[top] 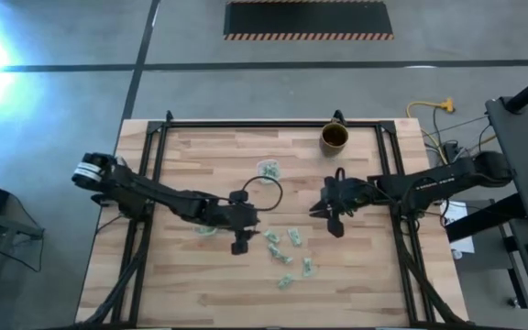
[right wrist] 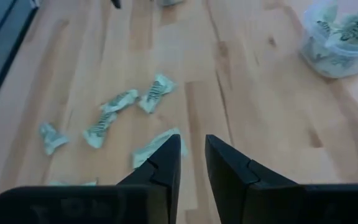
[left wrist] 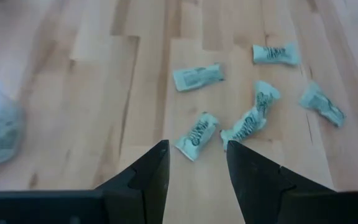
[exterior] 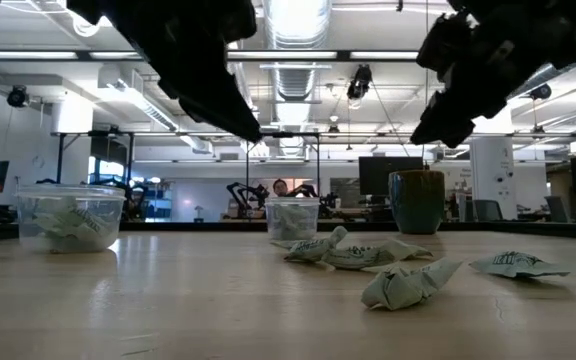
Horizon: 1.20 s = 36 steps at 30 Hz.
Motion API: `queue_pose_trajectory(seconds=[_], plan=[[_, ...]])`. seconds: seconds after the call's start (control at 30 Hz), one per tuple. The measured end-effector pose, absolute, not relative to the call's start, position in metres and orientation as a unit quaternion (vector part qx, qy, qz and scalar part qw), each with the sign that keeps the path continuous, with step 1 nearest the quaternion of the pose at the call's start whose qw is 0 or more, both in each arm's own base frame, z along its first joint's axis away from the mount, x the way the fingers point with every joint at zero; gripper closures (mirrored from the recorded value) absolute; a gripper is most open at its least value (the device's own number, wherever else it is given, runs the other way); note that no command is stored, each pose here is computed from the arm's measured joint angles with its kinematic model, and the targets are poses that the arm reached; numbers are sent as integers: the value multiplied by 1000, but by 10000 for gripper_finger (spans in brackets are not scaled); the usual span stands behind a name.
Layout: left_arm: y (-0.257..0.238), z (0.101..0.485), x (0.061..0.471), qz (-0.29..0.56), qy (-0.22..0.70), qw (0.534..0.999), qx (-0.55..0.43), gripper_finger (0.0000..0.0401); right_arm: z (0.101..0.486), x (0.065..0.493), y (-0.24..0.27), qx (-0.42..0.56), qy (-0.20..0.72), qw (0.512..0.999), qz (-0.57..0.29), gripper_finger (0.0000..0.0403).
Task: Pick and place Stevia / Truvia into bins
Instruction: Put the stevia packet into the bottom transparent container
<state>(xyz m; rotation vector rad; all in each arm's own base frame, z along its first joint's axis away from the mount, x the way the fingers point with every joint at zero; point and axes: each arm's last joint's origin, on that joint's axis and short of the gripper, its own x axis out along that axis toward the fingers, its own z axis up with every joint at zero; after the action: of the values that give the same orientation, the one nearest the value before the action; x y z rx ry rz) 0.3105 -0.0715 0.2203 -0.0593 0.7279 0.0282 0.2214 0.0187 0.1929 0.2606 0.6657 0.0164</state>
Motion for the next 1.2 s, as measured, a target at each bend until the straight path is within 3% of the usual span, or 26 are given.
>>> queue_pose_trajectory(seconds=[0.4,0.63,1.2], plan=[[-59,212,342,-29,370,929,2,257,190,199,24,139,291,946,28,342],[-58,186,352,-82,408,909,33,257,191,194,23,140,287,947,29,339],[-59,151,369,-97,419,902,28,257,189,193,24,149,288,945,33,342]])
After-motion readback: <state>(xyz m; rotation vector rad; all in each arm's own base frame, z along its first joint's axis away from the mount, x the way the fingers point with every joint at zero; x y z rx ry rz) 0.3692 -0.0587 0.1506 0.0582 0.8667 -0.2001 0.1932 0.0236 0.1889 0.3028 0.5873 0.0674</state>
